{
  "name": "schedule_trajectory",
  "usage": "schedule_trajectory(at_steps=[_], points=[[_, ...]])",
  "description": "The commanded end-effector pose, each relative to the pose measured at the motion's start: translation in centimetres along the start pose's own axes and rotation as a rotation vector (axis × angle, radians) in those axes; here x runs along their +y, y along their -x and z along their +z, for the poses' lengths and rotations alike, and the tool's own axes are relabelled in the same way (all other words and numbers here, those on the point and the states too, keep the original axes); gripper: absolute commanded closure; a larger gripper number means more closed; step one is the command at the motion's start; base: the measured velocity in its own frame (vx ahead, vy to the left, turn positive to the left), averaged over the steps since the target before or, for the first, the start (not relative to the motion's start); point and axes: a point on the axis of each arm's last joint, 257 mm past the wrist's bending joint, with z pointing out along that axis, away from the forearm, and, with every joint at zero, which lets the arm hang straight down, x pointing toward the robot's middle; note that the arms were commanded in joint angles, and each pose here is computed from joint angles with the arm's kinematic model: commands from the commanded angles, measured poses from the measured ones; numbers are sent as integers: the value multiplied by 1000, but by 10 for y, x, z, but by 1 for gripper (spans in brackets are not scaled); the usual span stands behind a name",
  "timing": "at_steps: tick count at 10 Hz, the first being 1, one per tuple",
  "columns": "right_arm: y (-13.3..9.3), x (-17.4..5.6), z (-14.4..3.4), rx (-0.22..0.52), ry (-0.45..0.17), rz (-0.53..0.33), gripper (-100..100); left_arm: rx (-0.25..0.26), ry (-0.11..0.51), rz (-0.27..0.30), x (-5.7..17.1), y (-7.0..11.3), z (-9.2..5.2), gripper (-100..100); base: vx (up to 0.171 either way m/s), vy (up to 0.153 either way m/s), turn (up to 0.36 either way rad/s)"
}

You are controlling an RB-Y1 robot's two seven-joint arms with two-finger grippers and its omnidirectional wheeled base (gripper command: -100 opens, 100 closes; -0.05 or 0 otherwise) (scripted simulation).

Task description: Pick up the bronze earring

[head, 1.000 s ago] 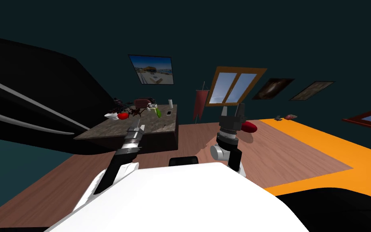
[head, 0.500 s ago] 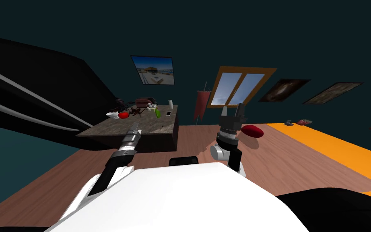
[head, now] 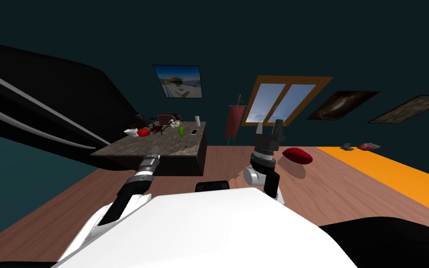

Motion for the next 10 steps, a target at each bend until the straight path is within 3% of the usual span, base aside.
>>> schedule_trajectory(at_steps=[1,2,3,4,5,6,8,9,10], points=[[0,0,0,0,0,0,0,-13,66,6,22,9,-5,-100,84,-124,94],[0,0,0,0,0,0,0,-36,131,19,42,23,-11,-100,98,-151,110],[0,0,0,0,0,0,0,-38,159,19,49,24,-12,-100,85,-120,99],[0,0,0,0,0,0,0,-63,228,29,70,39,-21,-100,123,-122,161],[0,0,0,0,0,0,0,-65,255,28,77,40,-22,-100,117,-107,81],[0,0,0,0,0,0,0,-92,320,36,97,56,-32,-100,124,-129,99],[0,0,0,0,0,0,0,-95,352,35,104,57,-35,-100,74,-81,50],[0,0,0,0,0,0,0,-124,416,39,123,74,-46,-100,82,-70,112],[0,0,0,0,0,0,0,-127,443,38,129,75,-49,-100,82,-92,96]])
